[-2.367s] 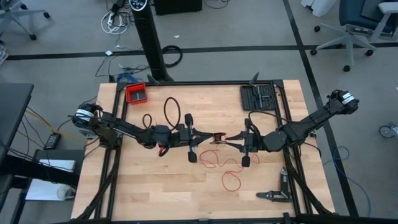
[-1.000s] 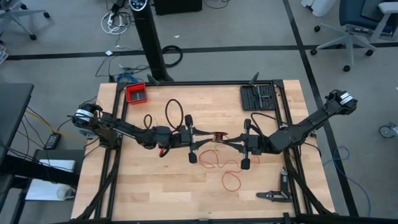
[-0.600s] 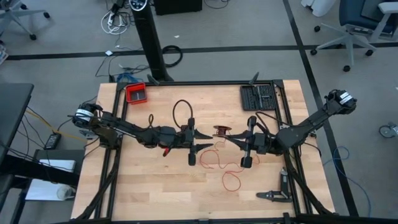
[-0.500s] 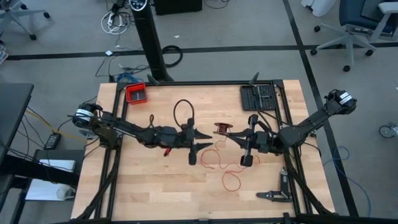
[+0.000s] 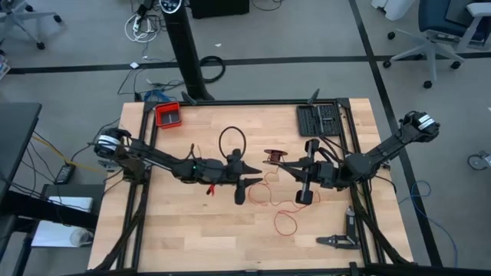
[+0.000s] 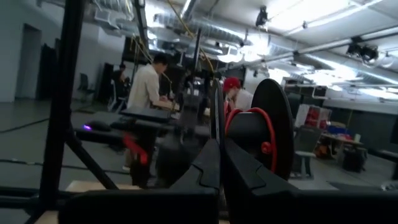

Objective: Coil cords
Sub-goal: Coil the red wire onto the spool

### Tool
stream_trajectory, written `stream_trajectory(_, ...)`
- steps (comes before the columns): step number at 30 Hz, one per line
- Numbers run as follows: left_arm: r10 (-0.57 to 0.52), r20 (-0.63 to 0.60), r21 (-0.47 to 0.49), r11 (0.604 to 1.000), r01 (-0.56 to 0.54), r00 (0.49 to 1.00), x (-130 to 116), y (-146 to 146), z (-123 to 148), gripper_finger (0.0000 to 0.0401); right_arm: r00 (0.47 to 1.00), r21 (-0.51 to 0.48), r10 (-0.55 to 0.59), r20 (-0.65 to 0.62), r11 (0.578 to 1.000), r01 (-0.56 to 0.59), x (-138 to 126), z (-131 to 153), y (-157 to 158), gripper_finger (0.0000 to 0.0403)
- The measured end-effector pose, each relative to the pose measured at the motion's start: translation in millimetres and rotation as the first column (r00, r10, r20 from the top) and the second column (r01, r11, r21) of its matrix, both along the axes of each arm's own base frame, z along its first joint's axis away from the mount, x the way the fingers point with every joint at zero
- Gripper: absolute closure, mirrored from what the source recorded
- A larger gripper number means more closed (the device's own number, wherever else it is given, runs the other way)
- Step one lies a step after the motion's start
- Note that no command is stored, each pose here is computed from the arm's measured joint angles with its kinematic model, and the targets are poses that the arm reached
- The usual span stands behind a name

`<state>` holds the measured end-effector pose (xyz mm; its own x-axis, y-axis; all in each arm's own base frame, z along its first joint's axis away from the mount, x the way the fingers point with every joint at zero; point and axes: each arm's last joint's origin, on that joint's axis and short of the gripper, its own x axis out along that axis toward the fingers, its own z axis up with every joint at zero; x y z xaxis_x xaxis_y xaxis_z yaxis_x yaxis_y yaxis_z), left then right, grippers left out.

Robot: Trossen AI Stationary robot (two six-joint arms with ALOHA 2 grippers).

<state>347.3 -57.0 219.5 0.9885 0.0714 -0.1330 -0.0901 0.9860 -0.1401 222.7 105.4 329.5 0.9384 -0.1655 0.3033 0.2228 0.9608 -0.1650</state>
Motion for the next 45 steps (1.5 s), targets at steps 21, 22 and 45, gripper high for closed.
stream_trajectory(21, -0.047, -0.08, -0.045, 0.998, 0.044, 0.996, 26.7, -5.8, -23.5, 0.0338, 1.0, -0.022, 0.006, -0.027, 1.0, -0.007, 12.4, -12.4, 5.2, 0.0402)
stream_trajectory(22, -0.056, -0.096, -0.032, 0.998, 0.053, 0.994, 26.6, -5.9, -24.6, 0.0366, 1.0, -0.022, 0.006, -0.027, 1.0, -0.007, 12.4, -12.3, 5.2, 0.0401)
stream_trajectory(45, -0.024, -0.367, 0.178, 0.979, 0.095, 0.93, -27.0, 7.8, 25.1, 0.0401, 0.973, -0.001, -0.116, -0.198, 0.993, 0.118, -25.6, -21.5, 48.5, 0.0402)
